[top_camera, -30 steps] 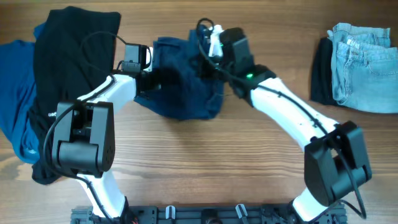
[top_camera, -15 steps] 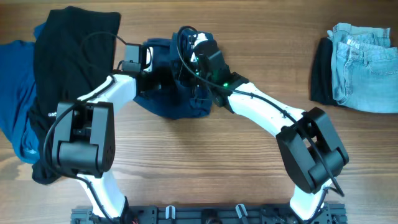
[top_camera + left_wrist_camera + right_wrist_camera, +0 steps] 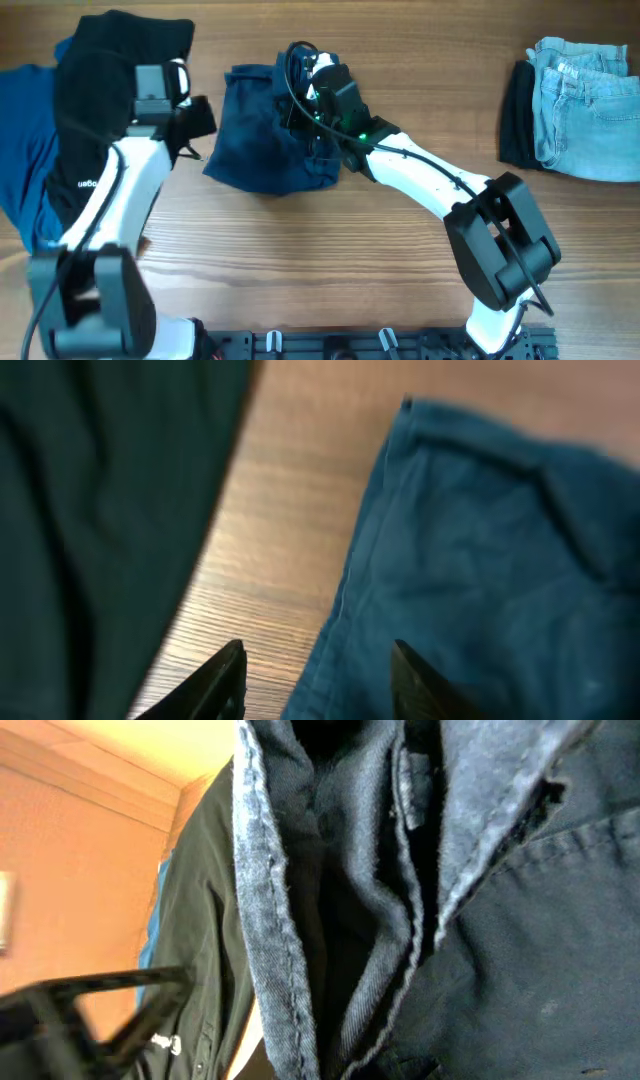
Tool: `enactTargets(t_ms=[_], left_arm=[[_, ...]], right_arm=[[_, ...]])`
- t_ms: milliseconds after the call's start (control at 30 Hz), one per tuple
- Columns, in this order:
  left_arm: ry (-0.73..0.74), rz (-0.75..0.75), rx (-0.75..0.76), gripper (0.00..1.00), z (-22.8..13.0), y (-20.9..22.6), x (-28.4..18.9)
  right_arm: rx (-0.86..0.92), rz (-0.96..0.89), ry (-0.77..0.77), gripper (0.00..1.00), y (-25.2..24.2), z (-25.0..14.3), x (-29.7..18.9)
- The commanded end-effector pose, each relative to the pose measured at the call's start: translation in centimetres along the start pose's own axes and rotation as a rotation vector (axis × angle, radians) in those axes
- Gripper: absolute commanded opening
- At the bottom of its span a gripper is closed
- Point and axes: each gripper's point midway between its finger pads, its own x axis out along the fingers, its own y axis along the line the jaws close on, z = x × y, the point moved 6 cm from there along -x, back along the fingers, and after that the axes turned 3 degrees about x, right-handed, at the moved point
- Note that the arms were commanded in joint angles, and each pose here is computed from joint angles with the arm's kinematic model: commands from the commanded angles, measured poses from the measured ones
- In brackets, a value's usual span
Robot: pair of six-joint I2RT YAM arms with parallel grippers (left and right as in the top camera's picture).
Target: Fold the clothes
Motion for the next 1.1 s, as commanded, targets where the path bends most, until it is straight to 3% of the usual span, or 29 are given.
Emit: enactTargets(t_ms=[0, 33, 100, 167, 200, 233, 433, 533, 700, 867, 933, 967, 1033, 1067], left_arm=[[-0.064, 0.016, -0.022, 0.47, 1.2, 0.9, -2.0], [-0.077, 0.02, -0.029, 0.5, 1.4, 1.2, -2.3], [-0.088, 0.029, -0.043, 0.5, 1.7, 1.8, -2.6], [-0.087, 0.042, -0.059, 0.5, 1.7, 2.6, -2.7], [-0.086, 0.047, -0.065, 0.5, 1.7, 2.9, -2.7], [-0.085, 0.053, -0.072, 0.49, 1.7, 3.2, -2.7], [-0.085, 0.057, -0.077, 0.45, 1.7, 3.5, -2.7], [-0.085, 0.057, -0.076, 0.44, 1.7, 3.5, -2.7], [-0.086, 0.057, -0.076, 0.42, 1.7, 3.5, -2.7], [-0.082, 0.057, -0.076, 0.41, 1.7, 3.5, -2.7], [-0.081, 0.058, -0.076, 0.41, 1.7, 3.5, -2.7], [-0.081, 0.058, -0.076, 0.41, 1.7, 3.5, -2.7], [-0.081, 0.058, -0.076, 0.4, 1.7, 3.5, -2.7], [-0.079, 0.058, -0.076, 0.4, 1.6, 3.5, -2.7]], right_arm=[[-0.057, 0.066, 0.019, 0.04, 1.7, -1.0, 0.7], [-0.074, 0.086, 0.021, 0.08, 2.3, -1.4, 0.7], [-0.126, 0.121, 0.023, 0.26, 3.3, -1.9, 0.8], [-0.201, 0.165, 0.03, 0.63, 4.3, -2.5, 0.9], [-0.238, 0.183, 0.038, 0.87, 4.8, -2.9, 0.9], [-0.248, 0.188, 0.043, 1.0, 4.9, -3.1, 0.9], [-0.291, 0.321, 0.052, 0.99, 6.8, -2.6, 0.1], [-0.284, 0.34, 0.038, 0.99, 6.8, -0.5, -1.3], [-0.302, 0.177, 0.031, 1.0, 2.4, 3.0, -3.5], [-0.32, -0.055, 0.111, 0.99, -3.2, 3.0, -4.3], [-0.345, -0.066, 0.137, 0.86, -3.5, 2.5, -4.3], [-0.349, -0.066, 0.141, 0.73, -3.4, 2.4, -4.2], [-0.356, -0.066, 0.139, 0.42, -3.2, 2.1, -4.1], [-0.356, -0.064, 0.138, 0.22, -3.0, 2.1, -4.0]])
